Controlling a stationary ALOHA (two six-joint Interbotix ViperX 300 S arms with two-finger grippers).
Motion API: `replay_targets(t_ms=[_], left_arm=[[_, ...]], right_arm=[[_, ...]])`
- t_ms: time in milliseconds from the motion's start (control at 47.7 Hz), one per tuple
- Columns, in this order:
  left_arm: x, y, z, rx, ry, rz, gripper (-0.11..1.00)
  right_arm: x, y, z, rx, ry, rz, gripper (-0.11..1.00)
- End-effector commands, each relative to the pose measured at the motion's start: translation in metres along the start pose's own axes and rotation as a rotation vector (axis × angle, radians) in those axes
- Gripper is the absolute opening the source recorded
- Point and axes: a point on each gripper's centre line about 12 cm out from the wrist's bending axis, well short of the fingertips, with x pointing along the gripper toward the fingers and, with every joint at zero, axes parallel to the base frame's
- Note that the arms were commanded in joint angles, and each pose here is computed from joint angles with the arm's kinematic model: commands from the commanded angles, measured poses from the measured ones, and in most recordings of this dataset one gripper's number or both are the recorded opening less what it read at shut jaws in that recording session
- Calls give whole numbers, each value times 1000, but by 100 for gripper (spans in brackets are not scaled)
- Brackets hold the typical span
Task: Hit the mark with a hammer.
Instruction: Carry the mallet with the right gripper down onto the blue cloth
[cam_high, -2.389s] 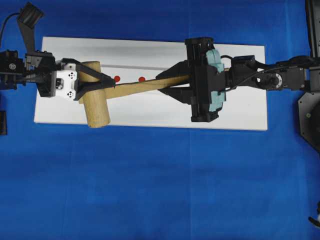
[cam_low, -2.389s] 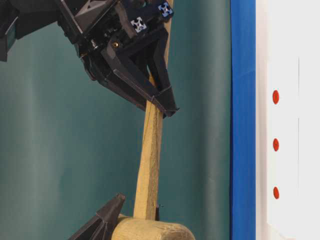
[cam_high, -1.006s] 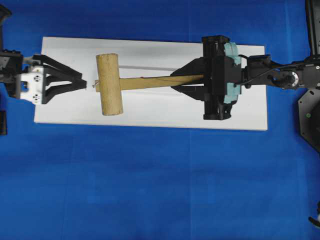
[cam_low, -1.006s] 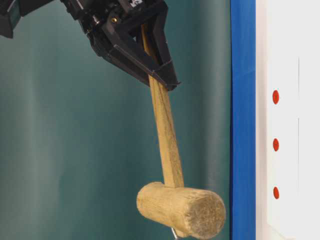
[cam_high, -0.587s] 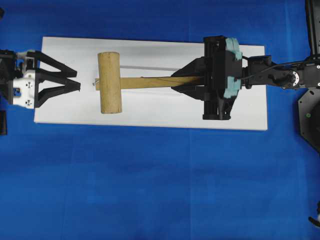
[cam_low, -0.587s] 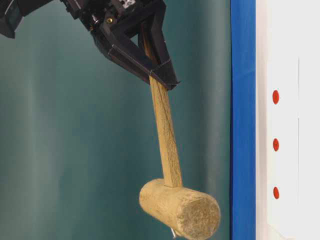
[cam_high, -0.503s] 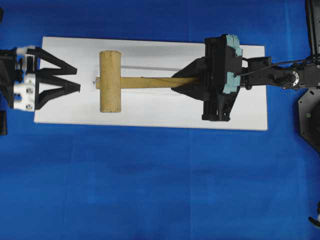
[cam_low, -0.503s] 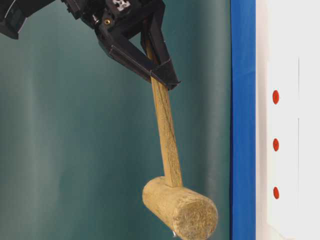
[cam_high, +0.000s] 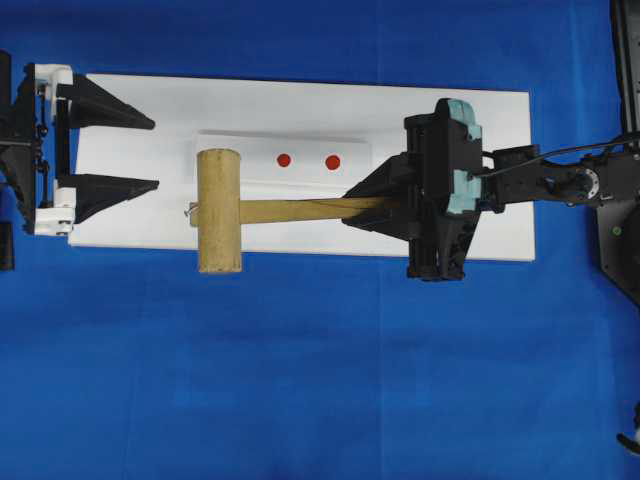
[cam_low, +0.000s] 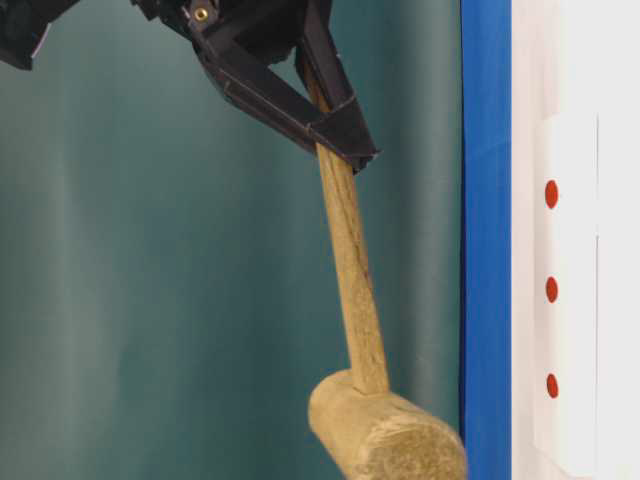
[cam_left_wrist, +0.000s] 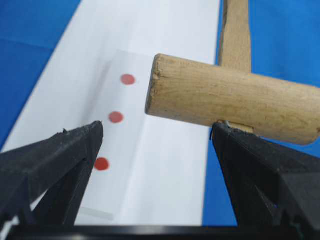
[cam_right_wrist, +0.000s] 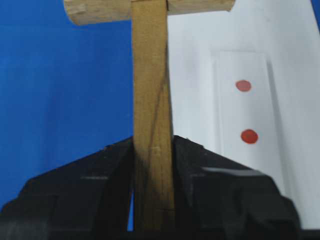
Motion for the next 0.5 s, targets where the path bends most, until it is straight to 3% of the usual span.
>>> replay_targets(t_ms=[0, 251, 482], left_arm=[[0, 3, 7, 3, -24, 13, 85], [0, 4, 5, 3, -21, 17, 85], [-2, 4, 5, 4, -26, 17, 85]], right_arm=[[-1, 6, 11, 12, -29, 10, 9], [11, 30, -8, 45, 8, -2, 9], [17, 74, -26, 39, 15, -25, 9]])
